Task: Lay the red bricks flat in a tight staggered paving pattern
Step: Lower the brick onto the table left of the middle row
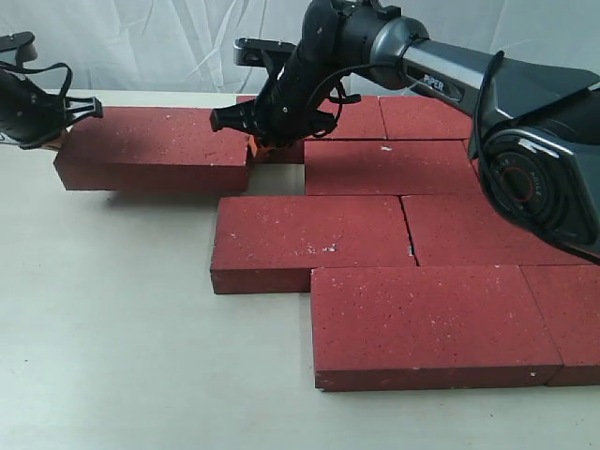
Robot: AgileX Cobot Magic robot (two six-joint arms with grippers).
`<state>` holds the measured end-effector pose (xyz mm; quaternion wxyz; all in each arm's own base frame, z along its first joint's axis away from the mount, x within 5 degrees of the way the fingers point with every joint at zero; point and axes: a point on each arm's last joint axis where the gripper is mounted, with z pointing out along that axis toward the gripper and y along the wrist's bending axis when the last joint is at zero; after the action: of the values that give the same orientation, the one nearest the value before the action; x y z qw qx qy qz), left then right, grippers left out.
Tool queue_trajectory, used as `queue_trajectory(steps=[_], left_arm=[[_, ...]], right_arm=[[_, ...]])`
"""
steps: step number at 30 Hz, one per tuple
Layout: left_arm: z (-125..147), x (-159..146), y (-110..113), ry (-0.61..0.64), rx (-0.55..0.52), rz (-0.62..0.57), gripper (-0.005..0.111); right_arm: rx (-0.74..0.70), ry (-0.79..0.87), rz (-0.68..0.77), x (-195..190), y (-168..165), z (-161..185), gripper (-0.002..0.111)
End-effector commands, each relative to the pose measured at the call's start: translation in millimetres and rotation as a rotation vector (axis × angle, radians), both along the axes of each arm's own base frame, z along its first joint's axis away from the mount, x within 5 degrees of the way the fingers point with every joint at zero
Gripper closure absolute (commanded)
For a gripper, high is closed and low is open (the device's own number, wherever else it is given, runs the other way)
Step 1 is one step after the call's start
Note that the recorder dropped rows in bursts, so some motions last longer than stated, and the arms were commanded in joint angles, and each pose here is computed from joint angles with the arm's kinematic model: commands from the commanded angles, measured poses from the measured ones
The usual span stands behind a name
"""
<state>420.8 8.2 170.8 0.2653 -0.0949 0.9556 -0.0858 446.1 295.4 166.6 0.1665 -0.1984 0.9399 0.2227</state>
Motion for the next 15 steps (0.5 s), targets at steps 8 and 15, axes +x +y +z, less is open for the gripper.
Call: queue_trajectory(steps=[8, 15], left_arm=[[-18, 1, -9, 0.047, -0.032, 0.006, 0.107], [-20, -3, 6, 0.091, -0.048, 0.035, 0.107]], right_arm=[[0.146, 0.038, 0.038, -22, 45, -9, 0.109], [0.147, 0.015, 0.074, -33, 62, -10, 0.109]])
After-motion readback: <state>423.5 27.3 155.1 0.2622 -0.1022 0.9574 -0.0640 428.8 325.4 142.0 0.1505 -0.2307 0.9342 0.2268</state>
